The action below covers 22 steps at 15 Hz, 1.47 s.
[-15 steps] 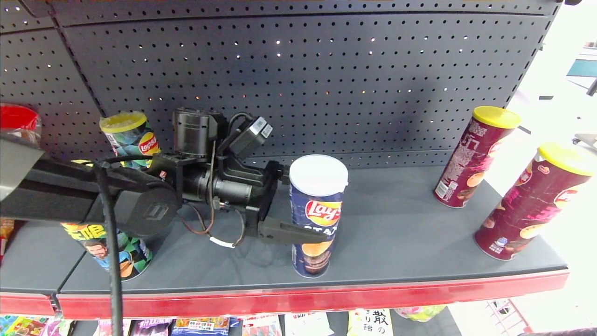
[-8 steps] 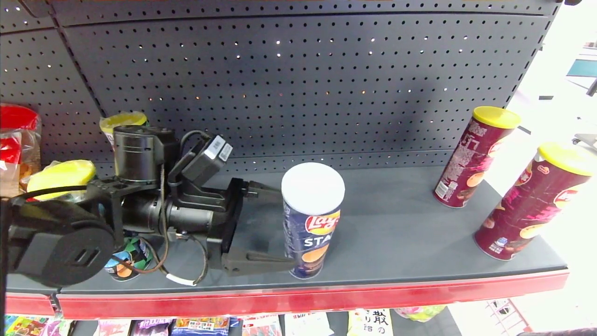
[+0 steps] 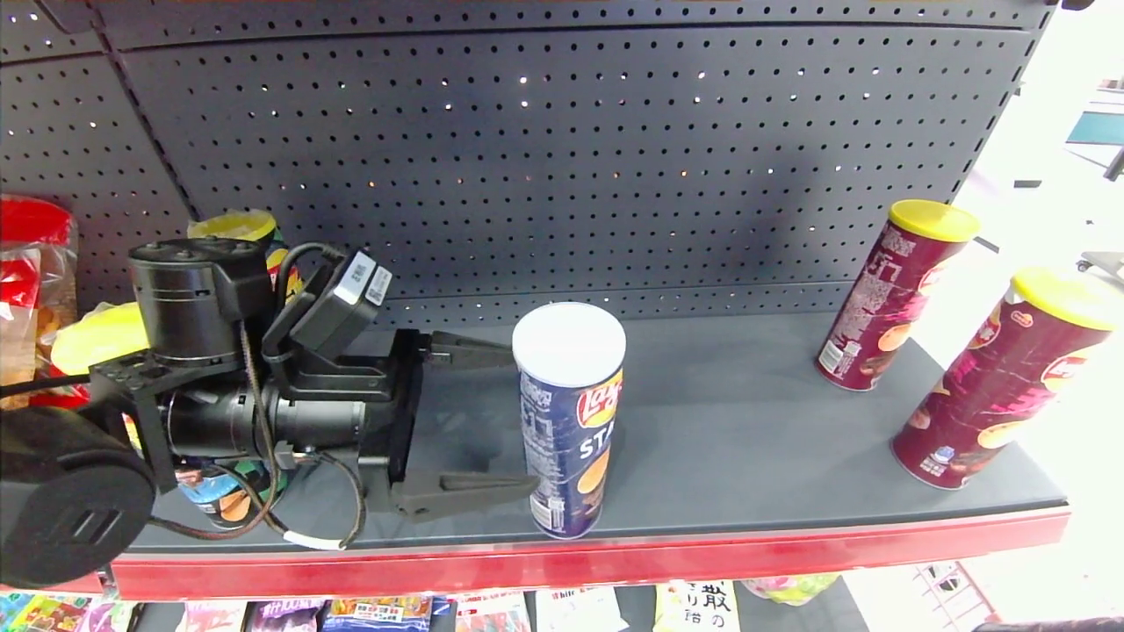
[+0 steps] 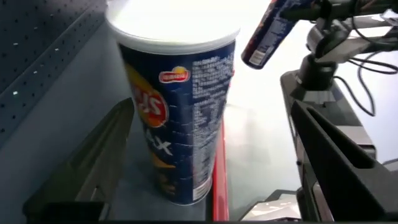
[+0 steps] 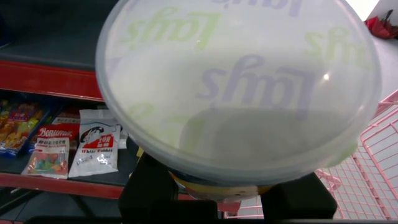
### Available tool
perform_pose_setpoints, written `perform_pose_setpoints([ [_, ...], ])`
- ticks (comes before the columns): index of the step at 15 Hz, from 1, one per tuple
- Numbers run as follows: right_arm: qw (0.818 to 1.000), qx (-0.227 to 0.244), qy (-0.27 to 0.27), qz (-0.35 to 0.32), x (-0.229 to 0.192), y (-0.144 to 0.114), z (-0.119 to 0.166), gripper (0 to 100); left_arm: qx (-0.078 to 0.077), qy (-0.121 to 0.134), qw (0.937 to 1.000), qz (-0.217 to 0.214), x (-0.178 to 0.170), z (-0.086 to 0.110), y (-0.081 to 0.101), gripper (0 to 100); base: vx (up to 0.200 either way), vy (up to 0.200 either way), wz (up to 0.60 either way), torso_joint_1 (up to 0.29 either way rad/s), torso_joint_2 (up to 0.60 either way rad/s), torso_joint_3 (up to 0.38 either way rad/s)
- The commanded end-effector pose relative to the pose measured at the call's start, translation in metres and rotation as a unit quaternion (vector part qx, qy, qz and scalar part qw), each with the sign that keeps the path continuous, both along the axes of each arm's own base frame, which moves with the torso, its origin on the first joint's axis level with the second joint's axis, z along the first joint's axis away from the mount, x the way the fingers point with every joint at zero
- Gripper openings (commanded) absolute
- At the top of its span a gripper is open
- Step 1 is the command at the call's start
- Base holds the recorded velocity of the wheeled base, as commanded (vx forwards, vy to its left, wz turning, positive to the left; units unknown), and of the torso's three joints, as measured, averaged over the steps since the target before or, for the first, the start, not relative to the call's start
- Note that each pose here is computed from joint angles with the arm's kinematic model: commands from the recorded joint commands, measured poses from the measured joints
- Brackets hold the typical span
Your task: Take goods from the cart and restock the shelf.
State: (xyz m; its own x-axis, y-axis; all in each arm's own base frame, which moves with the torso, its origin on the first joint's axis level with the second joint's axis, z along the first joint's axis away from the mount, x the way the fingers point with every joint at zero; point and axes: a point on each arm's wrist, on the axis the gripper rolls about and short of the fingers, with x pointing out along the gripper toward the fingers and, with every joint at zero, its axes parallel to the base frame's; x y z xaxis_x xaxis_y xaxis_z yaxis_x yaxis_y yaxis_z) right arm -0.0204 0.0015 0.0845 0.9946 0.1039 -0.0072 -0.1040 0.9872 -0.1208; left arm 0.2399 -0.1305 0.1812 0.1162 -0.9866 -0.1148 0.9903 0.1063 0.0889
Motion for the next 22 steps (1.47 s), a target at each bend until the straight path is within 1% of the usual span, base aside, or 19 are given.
perform_pose_setpoints([
  [1,1.000,-0.004,-0.003,-0.001,0.000,0.000,0.000,0,0.000,-0.005,0.9999,0.009,-0.002,0.002,0.001,100,0.000,0.000,0.00,0.000,0.00,0.000],
  [2,1.000,-0.003,-0.004,-0.002,-0.001,0.000,0.000,0,0.008,0.001,0.9996,0.029,-0.004,-0.003,0.003,100,0.000,0.000,0.00,0.000,0.00,0.000],
  [3,1.000,-0.004,-0.004,-0.001,-0.001,0.000,0.000,0,0.013,0.002,0.9991,0.041,-0.006,-0.005,0.003,100,0.000,0.000,0.00,0.000,0.00,0.000],
  [5,1.000,-0.003,-0.005,-0.001,-0.001,0.000,0.000,0,0.015,0.001,0.9990,0.042,-0.010,-0.005,0.002,100,0.000,0.000,0.00,0.000,0.00,0.000],
  [6,1.000,-0.004,-0.005,-0.001,-0.001,0.000,0.000,0,0.017,0.002,0.9990,0.041,-0.011,-0.006,-0.001,100,0.000,0.000,0.00,0.000,0.00,0.000],
  [8,1.000,-0.004,-0.006,-0.002,-0.001,0.000,0.000,0,0.024,0.002,0.9983,0.053,-0.013,-0.007,-0.007,100,0.000,0.000,0.00,0.000,0.00,0.000],
  [11,1.000,-0.004,-0.009,-0.003,-0.001,0.000,0.000,0,0.036,-0.001,0.9954,0.088,-0.017,-0.008,-0.017,100,0.000,0.000,0.00,0.000,0.00,0.000],
  [12,1.000,-0.003,-0.009,-0.003,-0.001,0.000,0.000,0,0.041,-0.006,0.9940,0.102,-0.020,-0.008,-0.023,100,0.000,0.000,0.00,0.000,0.00,0.000],
  [14,1.000,-0.003,-0.009,-0.003,-0.001,0.000,0.000,0,0.044,-0.004,0.9942,0.098,-0.022,-0.009,-0.027,100,0.000,0.000,0.00,0.000,0.00,0.000],
  [18,1.000,-0.004,-0.009,-0.003,-0.001,0.000,0.000,0,0.062,0.002,0.9897,0.129,-0.018,-0.018,-0.037,100,0.000,0.000,0.00,0.000,0.00,0.000],
  [19,1.000,-0.003,-0.009,-0.003,-0.001,0.000,0.000,0,0.065,0.000,0.9879,0.141,-0.015,-0.018,-0.039,100,0.000,0.000,0.00,0.000,0.00,0.000],
  [20,1.000,-0.003,-0.009,-0.003,-0.001,0.000,0.000,0,0.066,-0.003,0.9866,0.149,-0.014,-0.018,-0.046,100,0.000,0.000,0.00,0.000,0.00,0.000],
  [21,1.000,-0.003,-0.009,-0.003,-0.001,0.000,0.000,0,0.066,-0.003,0.9866,0.149,-0.014,-0.018,-0.046,100,0.000,0.000,0.00,0.000,0.00,0.000],
  [22,1.000,-0.003,-0.009,-0.003,-0.001,0.000,0.000,0,0.070,0.000,0.9846,0.160,-0.010,-0.020,-0.050,100,0.000,0.000,0.00,0.000,0.00,0.000],
])
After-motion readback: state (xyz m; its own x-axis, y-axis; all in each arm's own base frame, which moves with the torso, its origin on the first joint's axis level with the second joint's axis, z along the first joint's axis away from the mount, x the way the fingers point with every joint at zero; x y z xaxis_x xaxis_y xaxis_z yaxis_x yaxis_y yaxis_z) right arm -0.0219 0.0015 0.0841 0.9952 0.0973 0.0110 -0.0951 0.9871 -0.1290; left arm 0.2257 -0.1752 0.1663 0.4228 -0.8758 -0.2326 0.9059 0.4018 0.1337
